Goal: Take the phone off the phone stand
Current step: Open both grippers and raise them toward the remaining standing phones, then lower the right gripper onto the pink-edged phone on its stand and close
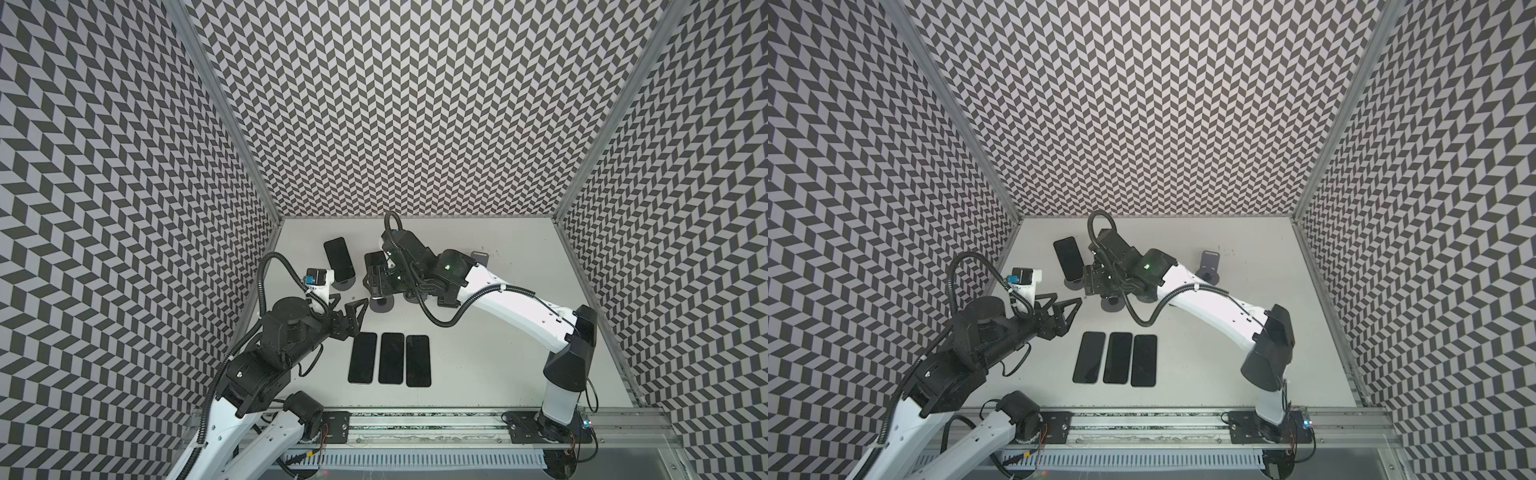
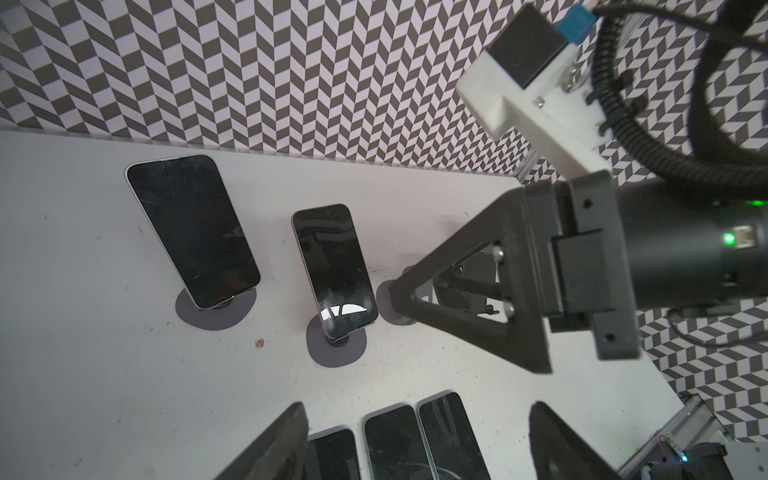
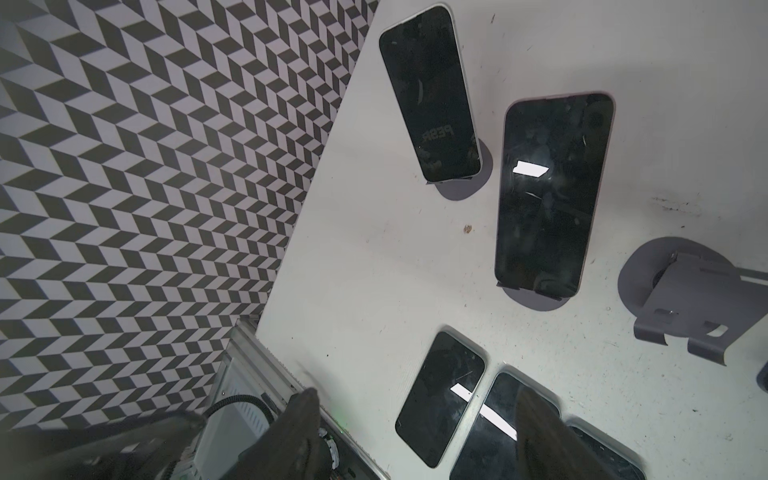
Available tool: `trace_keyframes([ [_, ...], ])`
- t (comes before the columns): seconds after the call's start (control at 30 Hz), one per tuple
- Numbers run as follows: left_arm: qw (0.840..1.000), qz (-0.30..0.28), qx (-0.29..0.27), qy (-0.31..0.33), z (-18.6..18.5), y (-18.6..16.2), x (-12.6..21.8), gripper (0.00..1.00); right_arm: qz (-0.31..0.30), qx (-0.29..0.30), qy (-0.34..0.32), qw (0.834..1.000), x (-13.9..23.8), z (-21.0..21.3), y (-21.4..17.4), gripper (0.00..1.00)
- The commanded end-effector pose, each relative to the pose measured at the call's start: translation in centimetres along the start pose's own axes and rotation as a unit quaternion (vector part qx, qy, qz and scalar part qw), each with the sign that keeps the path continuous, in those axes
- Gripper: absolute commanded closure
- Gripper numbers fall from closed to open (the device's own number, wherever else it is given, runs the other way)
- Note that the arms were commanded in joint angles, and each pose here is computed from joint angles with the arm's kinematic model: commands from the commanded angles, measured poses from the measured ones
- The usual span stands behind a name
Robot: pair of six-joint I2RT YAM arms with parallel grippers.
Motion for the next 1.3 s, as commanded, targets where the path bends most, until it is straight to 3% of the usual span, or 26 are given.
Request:
trace_keyframes([
  [0.0, 1.000, -0.012, 0.021, 0.000, 0.0, 0.4, 0.8, 0.16, -0.035, -0.010, -0.013, 0.999, 0.1, 0.4, 1.6, 0.28],
  [0.53, 0.995, -0.003, 0.054, 0.082, 2.4, 0.5, -0.6, 0.12, -0.143, 0.005, -0.059, 0.988, -0.4, 0.0, 5.7, 0.27],
  [0.73, 0.992, 0.017, 0.055, 0.113, 3.4, -0.4, -1.3, 0.11, -0.154, 0.035, -0.100, 0.982, -3.0, -1.3, 6.0, 0.24],
  [1.07, 0.987, 0.072, 0.074, 0.125, 4.0, -3.0, -3.1, 0.09, -0.151, 0.030, -0.136, 0.979, -6.5, -4.6, 7.0, 0.18],
  [1.27, 0.991, 0.065, 0.074, 0.089, 3.2, -3.4, -3.0, 0.06, -0.129, 0.025, -0.141, 0.981, -8.7, -6.2, 6.6, 0.16],
])
Point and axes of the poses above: each gripper's point midway between its finger pads, its own x axis back along the fingers, its own z axis along the line the jaws close on, y = z × x, the point moved 2 cm from there along x, back along the fingers, and after that the axes turned 4 degrees about -x, right-handed, at the moved point
